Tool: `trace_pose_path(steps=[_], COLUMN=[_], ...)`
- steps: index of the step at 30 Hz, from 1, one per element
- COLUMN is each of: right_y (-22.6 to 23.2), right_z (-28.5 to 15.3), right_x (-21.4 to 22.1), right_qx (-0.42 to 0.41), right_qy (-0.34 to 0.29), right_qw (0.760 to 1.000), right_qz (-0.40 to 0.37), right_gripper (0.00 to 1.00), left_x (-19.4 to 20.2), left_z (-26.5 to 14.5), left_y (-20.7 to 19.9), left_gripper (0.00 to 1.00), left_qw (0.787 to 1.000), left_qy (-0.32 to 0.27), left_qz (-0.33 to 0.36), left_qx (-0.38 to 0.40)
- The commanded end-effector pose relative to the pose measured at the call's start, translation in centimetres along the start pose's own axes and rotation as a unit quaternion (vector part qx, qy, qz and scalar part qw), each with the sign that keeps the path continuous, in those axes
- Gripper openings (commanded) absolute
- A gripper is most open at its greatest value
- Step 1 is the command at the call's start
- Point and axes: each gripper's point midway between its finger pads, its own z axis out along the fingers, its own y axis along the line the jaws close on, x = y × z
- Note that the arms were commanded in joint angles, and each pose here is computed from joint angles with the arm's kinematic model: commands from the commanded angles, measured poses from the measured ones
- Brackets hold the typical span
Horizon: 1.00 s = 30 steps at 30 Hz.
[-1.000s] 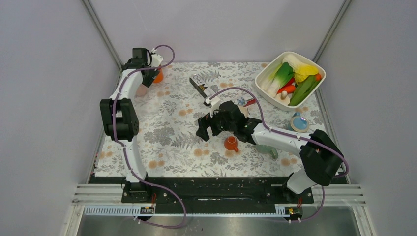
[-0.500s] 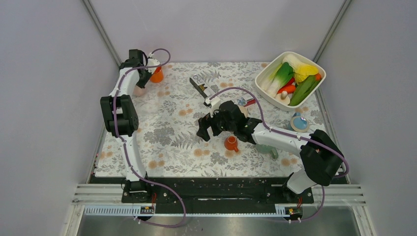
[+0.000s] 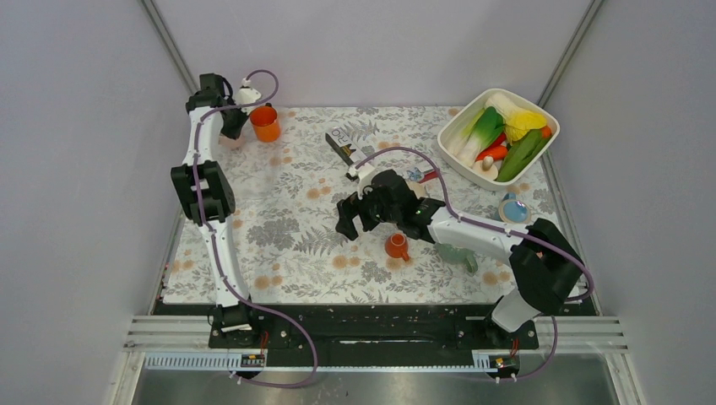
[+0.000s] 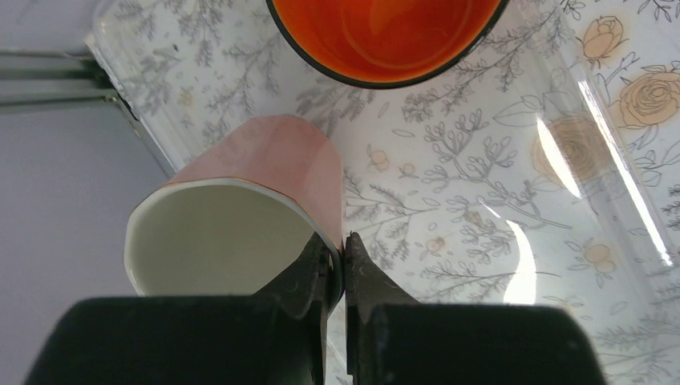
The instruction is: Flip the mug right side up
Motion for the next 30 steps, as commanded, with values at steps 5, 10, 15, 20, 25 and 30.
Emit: trace_pose_path(steps=[5, 10, 15, 20, 25, 30], right_y=[-0.7, -0.6, -0.4, -0.2, -0.2, -0.3], right_z=[1.3, 1.5, 1.2, 1.0, 1.0, 1.0], right_x=[-1.3, -2.0, -2.6, -2.8, -3.0, -2.8], right_qx=[0.016, 0.016, 0.015, 0.014, 0.012, 0.014], right_qy=[0.009, 0.005, 0.002, -0.001, -0.001, 0.002], right_qw=[1.0, 1.0, 1.0, 1.0, 1.0, 1.0], right_qz=[0.002, 0.009, 0.008, 0.007, 0.008, 0.007], right_gripper=[0.99, 0.99, 0.99, 0.99, 0.99, 0.99], left_x=[-6.2, -7.8, -7.7, -6.7, -6.9, -6.5], left_z=[-1.4, -1.8, -1.2, -0.1, -0.1, -0.1], left_y=[3.2, 4.0, 4.1, 4.8, 5.2, 5.5], left_gripper=[0.0, 0.0, 0.0, 0.0, 0.0, 0.01], left_qw=[0.988, 0.982, 0.98, 0.982, 0.981, 0.982], left_qy=[-0.128, -0.161, -0.158, -0.139, -0.14, -0.136], left_qz=[0.084, 0.093, 0.113, 0.118, 0.115, 0.115], left_qx=[-0.028, -0.039, -0.04, -0.053, -0.063, -0.064])
